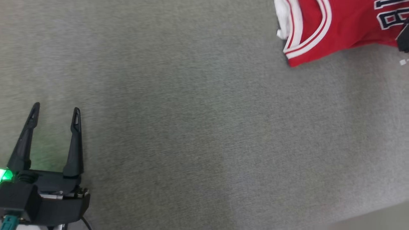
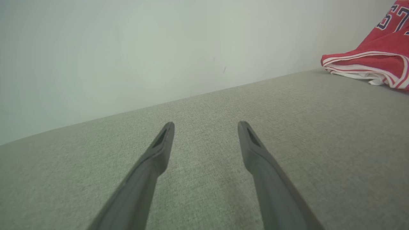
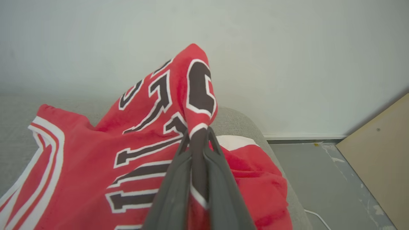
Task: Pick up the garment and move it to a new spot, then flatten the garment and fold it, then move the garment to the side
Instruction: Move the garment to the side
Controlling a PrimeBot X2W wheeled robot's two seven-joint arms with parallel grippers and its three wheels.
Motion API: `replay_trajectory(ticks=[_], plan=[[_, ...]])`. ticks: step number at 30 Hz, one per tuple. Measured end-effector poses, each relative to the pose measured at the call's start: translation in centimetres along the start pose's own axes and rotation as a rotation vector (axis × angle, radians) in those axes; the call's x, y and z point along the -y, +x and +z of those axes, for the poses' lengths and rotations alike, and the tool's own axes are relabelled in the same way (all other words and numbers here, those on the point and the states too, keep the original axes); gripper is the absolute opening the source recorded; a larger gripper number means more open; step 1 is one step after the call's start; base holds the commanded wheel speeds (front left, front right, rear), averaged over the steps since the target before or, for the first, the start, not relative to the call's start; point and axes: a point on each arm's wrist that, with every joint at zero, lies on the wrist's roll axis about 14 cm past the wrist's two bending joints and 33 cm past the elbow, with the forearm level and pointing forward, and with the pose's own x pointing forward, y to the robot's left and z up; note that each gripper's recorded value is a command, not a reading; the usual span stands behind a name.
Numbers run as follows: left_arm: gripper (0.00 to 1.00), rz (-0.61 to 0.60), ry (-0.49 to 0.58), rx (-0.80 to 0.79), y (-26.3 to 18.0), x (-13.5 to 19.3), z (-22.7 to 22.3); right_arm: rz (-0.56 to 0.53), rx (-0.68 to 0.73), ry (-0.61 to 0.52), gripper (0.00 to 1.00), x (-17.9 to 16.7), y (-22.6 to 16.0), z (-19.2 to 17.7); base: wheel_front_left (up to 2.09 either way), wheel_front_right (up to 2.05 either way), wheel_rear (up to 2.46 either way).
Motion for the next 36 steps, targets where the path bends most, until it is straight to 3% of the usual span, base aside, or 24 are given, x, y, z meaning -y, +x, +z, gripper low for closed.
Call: replay_trajectory(ticks=[6, 18, 33, 34, 35, 36], plan=[[1.0, -0.062, -0.023, -0.001, 1.6, 1.9, -1.1, -0.097, -0.053, -0.089, 0.0, 5.1, -0.7, -0.7, 0.0, 0.0, 0.0], [1.0, -0.116, -0.047, 0.006, 3.2, 3.5, -2.3, -0.206, -0.145, -0.224, 0.0, 10.7, -1.2, -0.8, 0.0, 0.0, 0.0], [1.0, -0.129, -0.053, 0.002, 3.5, 3.9, -2.8, -0.21, -0.13, -0.257, 0.0, 11.1, -1.2, -0.3, 0.0, 0.0, 0.0], [1.0, -0.126, -0.052, 0.001, 3.5, 3.9, -2.8, -0.21, -0.127, -0.259, 0.2, 11.1, -1.2, -0.2, 0.0, 0.0, 0.0], [1.0, -0.126, -0.052, 0.002, 3.5, 3.8, -2.8, -0.21, -0.125, -0.259, 0.49, 11.1, -1.1, -0.1, 0.0, 0.0, 0.0], [1.0, -0.124, -0.051, 0.001, 3.5, 3.8, -2.7, -0.208, -0.121, -0.259, 0.49, 11.1, -1.2, -0.1, 0.0, 0.0, 0.0]])
